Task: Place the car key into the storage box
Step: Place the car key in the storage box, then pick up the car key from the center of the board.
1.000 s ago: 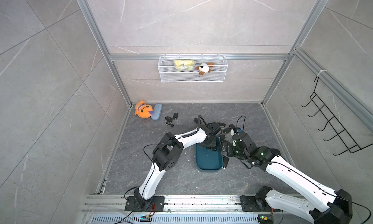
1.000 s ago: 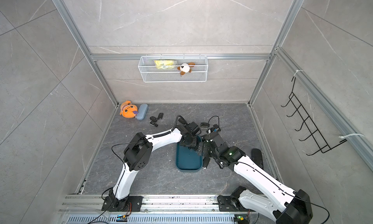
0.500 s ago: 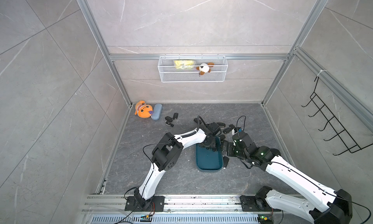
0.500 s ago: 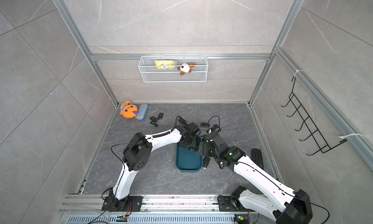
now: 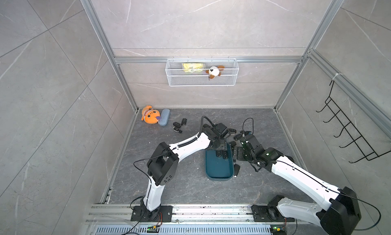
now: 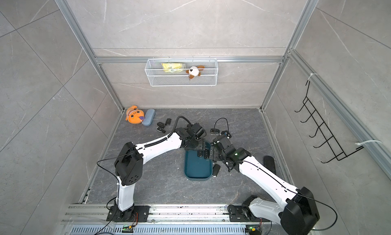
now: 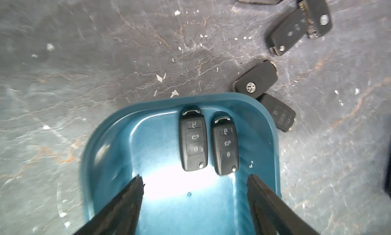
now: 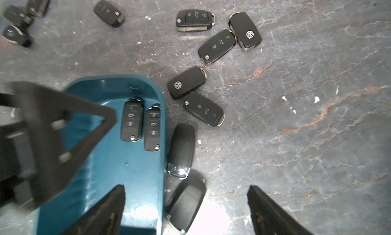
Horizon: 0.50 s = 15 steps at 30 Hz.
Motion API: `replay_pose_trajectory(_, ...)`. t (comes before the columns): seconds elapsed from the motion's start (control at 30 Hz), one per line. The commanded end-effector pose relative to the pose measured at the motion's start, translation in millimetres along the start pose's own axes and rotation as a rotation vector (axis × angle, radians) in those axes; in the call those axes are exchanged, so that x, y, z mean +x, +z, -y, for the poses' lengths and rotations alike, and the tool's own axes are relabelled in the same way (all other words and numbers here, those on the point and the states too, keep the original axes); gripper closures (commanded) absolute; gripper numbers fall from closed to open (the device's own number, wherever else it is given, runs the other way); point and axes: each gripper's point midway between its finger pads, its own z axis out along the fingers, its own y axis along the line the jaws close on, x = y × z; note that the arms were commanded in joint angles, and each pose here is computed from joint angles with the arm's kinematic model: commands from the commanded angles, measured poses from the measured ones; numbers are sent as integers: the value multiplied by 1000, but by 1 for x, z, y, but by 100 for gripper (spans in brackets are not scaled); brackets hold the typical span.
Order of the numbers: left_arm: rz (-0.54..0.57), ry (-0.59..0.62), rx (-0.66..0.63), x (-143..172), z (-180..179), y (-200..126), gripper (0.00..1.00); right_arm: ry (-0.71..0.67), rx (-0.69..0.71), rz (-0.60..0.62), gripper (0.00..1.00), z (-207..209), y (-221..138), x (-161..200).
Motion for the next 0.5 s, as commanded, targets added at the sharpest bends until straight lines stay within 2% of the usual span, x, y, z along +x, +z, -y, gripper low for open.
replay_pose_trajectory(0.0, 53, 19, 4, -9, -6, -35, 9, -10, 12, 4, 11, 2, 6, -10)
replay_pose_trajectory(0.1, 80, 22, 3, -13, -13, -49, 0, 2, 16, -28, 14, 7, 19, -10)
replay_pose_trajectory(0.47, 156, -1, 5, -20, -38, -77, 0, 74, 13, -173, 20, 29, 71, -2)
